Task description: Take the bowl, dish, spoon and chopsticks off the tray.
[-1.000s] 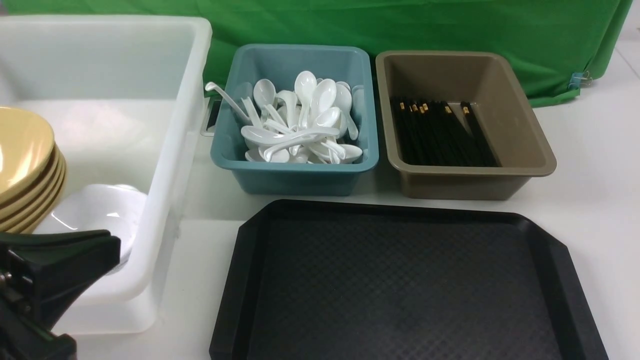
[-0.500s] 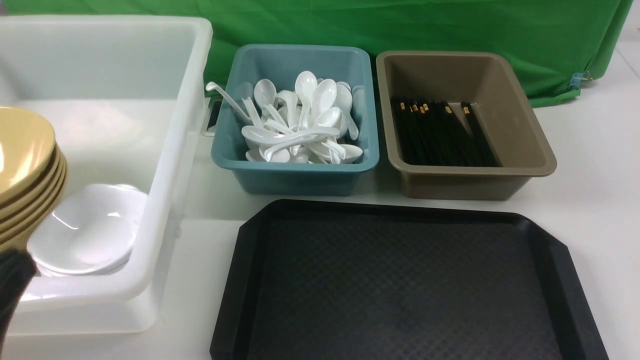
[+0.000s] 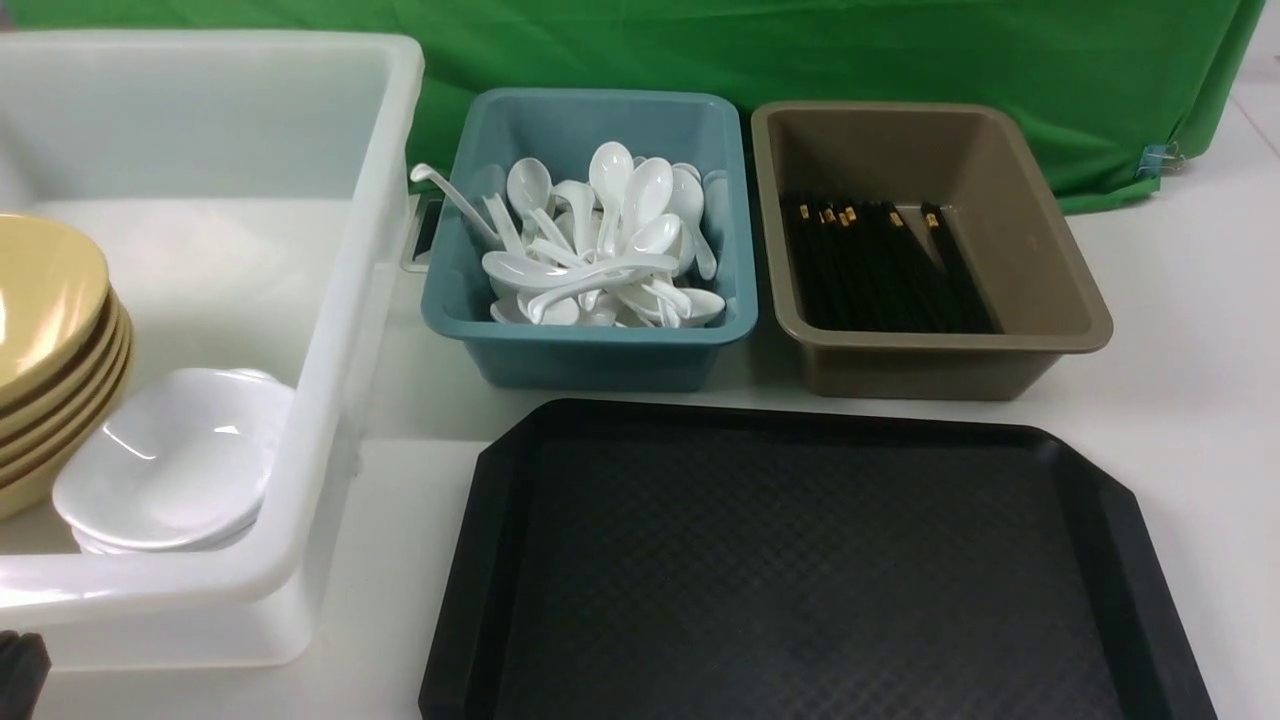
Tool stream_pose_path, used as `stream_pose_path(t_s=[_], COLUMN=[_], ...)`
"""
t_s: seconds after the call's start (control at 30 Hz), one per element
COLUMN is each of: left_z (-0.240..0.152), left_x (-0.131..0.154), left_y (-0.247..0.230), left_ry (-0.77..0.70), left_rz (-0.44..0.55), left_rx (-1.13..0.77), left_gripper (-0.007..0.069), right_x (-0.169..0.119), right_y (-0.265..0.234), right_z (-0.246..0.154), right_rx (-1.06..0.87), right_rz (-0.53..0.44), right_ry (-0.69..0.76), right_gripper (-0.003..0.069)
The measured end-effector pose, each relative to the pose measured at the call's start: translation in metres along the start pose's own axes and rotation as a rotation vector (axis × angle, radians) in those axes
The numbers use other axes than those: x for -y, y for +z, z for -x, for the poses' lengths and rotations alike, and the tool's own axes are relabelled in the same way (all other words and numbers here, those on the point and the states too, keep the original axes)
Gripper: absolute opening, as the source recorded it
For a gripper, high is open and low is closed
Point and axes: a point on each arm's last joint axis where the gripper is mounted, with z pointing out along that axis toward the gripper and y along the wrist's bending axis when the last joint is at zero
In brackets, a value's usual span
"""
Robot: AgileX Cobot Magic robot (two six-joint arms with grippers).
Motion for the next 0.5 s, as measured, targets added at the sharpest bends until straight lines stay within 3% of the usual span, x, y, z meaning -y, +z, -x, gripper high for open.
stream_pose_path(t_s=[0.5], left_z=[0.0], left_x=[0.0001], left_y=[0.0], left_ry=[-0.004], left_rz=[-0.001], left_rx=[0.0], left_gripper=[0.0003], right_x=[0.0], right_y=[0.0], right_z=[0.0], right_rx=[0.0], right_rz=[0.0], right_ry=[0.0], right_gripper=[0.0202])
